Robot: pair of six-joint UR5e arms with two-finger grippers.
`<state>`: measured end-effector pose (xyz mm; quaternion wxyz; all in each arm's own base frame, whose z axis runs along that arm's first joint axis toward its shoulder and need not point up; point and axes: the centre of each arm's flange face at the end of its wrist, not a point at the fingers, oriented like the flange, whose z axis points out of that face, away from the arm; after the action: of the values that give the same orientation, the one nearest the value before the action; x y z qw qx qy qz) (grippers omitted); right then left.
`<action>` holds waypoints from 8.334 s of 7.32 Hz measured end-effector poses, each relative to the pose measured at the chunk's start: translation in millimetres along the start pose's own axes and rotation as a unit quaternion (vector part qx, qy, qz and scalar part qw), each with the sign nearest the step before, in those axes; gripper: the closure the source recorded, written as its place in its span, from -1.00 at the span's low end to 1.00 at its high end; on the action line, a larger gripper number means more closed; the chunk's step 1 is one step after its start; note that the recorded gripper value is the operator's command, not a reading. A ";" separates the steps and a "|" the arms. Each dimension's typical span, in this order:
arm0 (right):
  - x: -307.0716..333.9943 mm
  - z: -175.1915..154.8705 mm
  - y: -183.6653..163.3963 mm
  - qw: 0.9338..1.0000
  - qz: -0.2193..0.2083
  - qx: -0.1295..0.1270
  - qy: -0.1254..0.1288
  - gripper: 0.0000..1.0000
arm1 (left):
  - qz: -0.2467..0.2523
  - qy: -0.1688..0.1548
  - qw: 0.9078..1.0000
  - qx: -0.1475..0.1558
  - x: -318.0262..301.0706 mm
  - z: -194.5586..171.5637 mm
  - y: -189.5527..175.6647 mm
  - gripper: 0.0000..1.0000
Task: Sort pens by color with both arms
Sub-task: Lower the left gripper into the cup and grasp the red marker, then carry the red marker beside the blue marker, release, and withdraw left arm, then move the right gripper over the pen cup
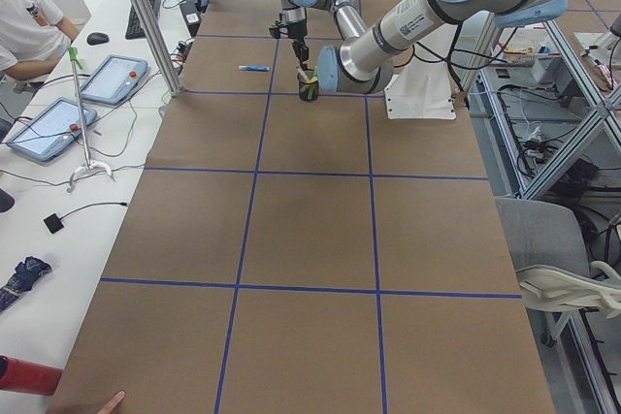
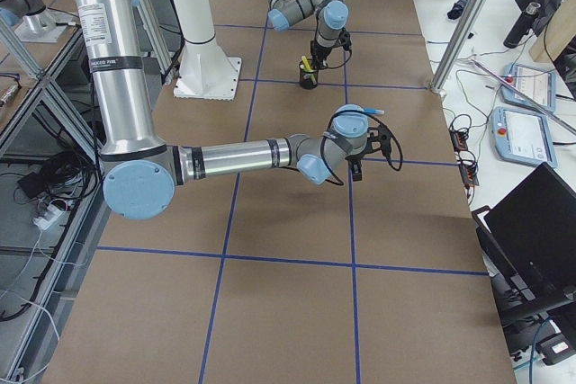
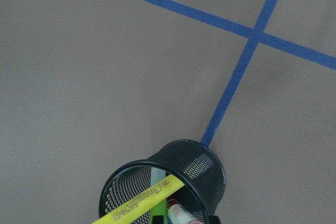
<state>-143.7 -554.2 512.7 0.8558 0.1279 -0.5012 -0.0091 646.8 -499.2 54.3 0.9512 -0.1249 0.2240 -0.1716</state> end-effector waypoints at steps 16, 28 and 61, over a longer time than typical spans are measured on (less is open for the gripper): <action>3.5 2.7 0.0 1.000 0.002 0.001 0.005 -1.00 | 0.027 0.028 0.999 0.029 -13.8 8.0 -16.9 0.50; -1.2 0.6 -2.2 1.000 -0.003 0.006 0.002 -1.00 | 0.025 0.144 0.979 0.143 -91.7 -137.6 -24.0 1.00; -400.5 116.8 62.4 0.992 0.051 -0.044 -0.102 -0.93 | 0.249 0.227 0.926 0.172 -400.2 48.6 -282.9 -0.90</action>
<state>-450.5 -460.8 238.5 0.8043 0.0628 -0.5909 -0.0009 256.6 -595.8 338.9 0.8940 0.1431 0.4244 0.0114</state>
